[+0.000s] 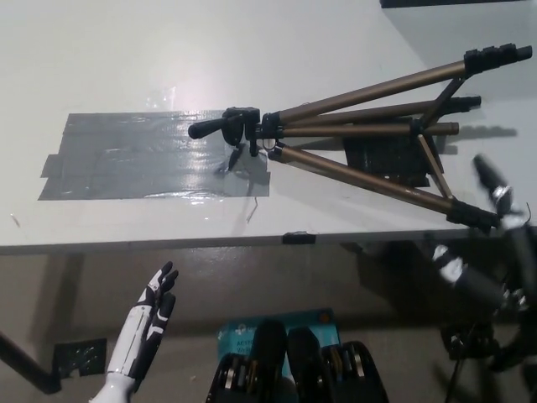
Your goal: A tripod is kept on the middle of the desk infront of the robot and the robot grabs one of its legs to pick it up and hands it to a person
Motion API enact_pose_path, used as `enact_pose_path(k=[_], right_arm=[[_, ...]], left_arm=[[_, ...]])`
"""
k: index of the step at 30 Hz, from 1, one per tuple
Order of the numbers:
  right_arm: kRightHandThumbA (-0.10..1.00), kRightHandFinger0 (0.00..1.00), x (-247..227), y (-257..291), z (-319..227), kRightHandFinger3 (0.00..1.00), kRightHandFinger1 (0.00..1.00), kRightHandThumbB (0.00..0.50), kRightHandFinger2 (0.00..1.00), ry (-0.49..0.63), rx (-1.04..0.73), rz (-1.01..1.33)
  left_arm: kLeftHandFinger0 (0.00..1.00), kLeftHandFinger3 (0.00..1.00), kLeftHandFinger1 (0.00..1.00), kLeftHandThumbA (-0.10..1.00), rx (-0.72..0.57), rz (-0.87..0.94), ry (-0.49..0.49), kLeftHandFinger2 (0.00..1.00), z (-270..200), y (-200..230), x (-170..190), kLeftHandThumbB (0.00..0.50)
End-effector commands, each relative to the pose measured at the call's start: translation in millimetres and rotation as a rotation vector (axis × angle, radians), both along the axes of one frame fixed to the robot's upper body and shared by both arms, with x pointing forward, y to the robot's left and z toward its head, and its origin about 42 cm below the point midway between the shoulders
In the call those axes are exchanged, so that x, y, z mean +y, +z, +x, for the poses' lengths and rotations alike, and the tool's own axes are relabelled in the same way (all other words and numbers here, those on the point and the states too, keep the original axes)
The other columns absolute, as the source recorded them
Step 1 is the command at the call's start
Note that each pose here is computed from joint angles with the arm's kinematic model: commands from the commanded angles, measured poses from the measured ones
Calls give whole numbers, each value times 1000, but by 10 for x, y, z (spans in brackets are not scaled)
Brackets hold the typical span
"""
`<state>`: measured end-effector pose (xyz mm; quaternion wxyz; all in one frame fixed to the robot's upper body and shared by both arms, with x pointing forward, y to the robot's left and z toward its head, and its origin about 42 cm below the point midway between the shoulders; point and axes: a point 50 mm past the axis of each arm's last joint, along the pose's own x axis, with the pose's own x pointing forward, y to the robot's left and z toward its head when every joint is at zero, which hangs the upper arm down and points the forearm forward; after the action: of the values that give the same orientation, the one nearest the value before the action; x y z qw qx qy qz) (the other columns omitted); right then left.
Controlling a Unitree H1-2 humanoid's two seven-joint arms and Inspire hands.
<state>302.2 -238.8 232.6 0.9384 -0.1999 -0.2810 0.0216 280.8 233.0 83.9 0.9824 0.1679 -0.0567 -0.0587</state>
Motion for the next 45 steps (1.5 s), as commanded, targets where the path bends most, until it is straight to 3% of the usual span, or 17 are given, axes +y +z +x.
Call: enact_pose_path(k=[1, 5, 13, 17, 22, 40, 45], right_arm=[[726, 1000, -30, 734, 231, 1000, 1000, 251, 1000, -123, -218, -313], [900, 1000, 56, 1033, 669, 1000, 1000, 347, 1000, -159, -193, -500], [964, 1000, 273, 1408, 1344, 1000, 1000, 434, 1000, -258, -156, -762], [1000, 1000, 426, 1448, 1611, 1000, 1000, 451, 1000, -282, -128, -878], [1000, 1000, 496, 1559, 1924, 1000, 1000, 480, 1000, -321, -80, -991], [1000, 1000, 677, 1292, 2634, 1000, 1000, 500, 1000, -388, 40, -1213], [920, 1000, 571, 1169, 2731, 1000, 1000, 500, 1000, -343, 147, -1228]], left_arm=[[1000, 1000, 1000, 1000, -72, 22, -7, 1000, -8, 87, 28, 175], [1000, 1000, 1000, 1000, -63, 6, -7, 1000, -65, 81, 41, 182], [1000, 1000, 1000, 1000, -62, 4, -15, 1000, -59, 73, 6, 183], [1000, 1000, 1000, 1000, -42, 8, -19, 1000, -152, 49, 4, 159], [1000, 1000, 1000, 1000, -45, 1, -40, 1000, -112, 56, -74, 172], [1000, 1000, 1000, 1000, -63, 30, -70, 1000, 65, 204, -78, 141], [1000, 1000, 1000, 1000, -64, 26, -72, 1000, 73, 205, -83, 137]])
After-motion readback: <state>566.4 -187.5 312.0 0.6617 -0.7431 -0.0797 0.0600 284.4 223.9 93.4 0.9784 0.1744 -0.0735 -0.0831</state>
